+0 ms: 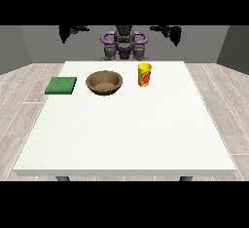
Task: Pick the cup and pour the ball into the bowl, then pick the bowl and place it on the pad
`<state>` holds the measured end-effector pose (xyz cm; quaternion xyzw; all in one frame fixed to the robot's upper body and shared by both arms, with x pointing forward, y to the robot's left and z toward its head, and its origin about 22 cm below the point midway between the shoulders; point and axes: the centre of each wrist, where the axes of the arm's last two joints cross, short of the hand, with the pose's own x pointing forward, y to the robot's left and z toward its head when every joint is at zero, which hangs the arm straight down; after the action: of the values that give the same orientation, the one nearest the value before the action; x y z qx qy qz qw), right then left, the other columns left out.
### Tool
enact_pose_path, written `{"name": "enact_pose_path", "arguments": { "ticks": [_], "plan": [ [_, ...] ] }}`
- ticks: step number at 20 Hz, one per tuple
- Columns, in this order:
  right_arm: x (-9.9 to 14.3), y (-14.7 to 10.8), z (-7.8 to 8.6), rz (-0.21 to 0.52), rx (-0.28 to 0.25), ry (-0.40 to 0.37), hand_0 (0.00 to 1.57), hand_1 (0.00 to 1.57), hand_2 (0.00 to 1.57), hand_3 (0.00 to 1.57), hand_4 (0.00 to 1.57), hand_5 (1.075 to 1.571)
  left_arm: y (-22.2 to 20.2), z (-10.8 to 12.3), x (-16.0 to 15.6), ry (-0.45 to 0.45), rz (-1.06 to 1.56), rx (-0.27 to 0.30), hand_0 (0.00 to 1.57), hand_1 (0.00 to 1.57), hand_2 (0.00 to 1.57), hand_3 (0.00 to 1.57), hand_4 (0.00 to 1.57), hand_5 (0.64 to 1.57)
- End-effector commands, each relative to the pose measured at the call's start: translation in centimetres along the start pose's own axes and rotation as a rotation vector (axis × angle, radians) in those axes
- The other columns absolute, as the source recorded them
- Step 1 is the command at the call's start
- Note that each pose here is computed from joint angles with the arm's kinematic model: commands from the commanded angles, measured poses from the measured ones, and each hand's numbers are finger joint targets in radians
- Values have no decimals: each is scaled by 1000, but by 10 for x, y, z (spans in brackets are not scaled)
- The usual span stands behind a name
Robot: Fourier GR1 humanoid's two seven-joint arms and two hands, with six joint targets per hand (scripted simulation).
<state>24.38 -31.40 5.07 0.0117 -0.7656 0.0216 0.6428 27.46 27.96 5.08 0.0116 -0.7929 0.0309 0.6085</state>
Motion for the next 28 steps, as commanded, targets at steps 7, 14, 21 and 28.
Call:
{"name": "enact_pose_path", "arguments": {
  "ticks": [7, 14, 21, 28],
  "plan": [
    [-8, -1, -7, 21, 48, -92, 0, 0, 0, 0, 0, 1571, -21, 15, -76, -80, -13, 45, 0, 0, 0, 0, 0, 1518],
    [14, -9, -38, -2, 42, -178, 0, 0, 0, 0, 0, 1570, -48, -9, -105, -149, -36, 64, 0, 0, 0, 0, 0, 1530],
    [-22, -37, -24, -5, 39, -156, 0, 0, 0, 0, 0, 1571, -53, -10, -130, -130, -53, 64, 0, 0, 0, 0, 0, 1517],
    [-28, -11, -28, -4, 57, -144, 0, 0, 0, 0, 0, 1571, -41, -20, -142, -119, -82, 67, 0, 0, 0, 0, 0, 1523]
  ]
}}
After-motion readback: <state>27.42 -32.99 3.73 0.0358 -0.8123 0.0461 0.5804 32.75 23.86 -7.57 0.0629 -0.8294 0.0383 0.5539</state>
